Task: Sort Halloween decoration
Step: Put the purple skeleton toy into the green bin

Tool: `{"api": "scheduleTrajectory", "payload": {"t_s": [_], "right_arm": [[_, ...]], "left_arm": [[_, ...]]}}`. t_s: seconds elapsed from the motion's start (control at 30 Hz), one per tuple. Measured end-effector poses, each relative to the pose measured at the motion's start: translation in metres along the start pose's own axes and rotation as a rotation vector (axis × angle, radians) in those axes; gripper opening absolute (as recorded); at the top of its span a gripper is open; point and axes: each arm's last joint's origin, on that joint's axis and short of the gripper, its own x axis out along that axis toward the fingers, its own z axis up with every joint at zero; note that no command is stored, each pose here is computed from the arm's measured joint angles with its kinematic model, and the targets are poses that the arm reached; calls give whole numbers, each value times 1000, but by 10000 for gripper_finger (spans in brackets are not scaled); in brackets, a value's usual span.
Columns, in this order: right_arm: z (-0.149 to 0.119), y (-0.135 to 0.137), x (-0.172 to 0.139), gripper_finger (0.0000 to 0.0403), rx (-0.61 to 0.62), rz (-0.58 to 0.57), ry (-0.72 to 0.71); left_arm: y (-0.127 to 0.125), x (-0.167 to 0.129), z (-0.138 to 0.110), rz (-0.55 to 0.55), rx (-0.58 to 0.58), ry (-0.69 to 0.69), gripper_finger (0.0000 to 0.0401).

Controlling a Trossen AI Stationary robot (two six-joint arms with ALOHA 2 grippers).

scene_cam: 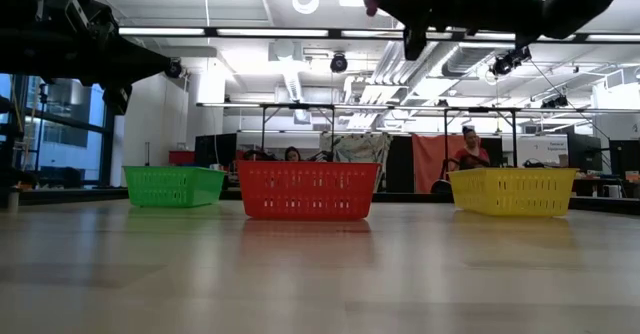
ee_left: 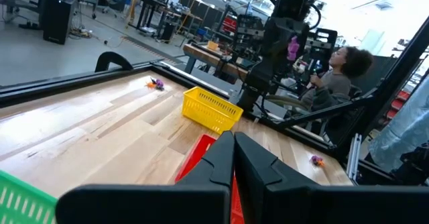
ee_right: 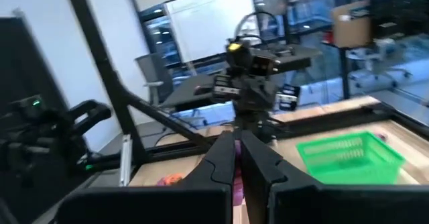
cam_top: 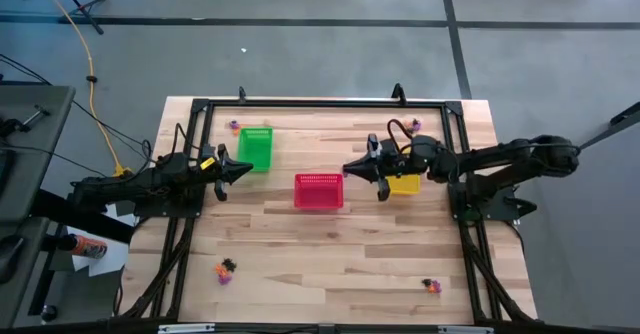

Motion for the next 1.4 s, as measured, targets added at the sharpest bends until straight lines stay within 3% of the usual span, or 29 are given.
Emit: {"api": "scheduleTrajectory", "payload": {"t_s": [0.87,1.17,1.3,1.4], "right_arm": [[3,-6,-2,2,27,7,-7],[3,-6,-2,2,62,9,-12],[3,-7,-2,2,65,0,-15],[4,-6,-2,2,61,2,-24]], "left_arm": [[0,0,1,13,-3,-20,0],[-7,-3,21,-61,-76,-228,0],[-8,-6,36,17,-157,-426,1],[-12,-5,48,17,-154,-449,6]]}}
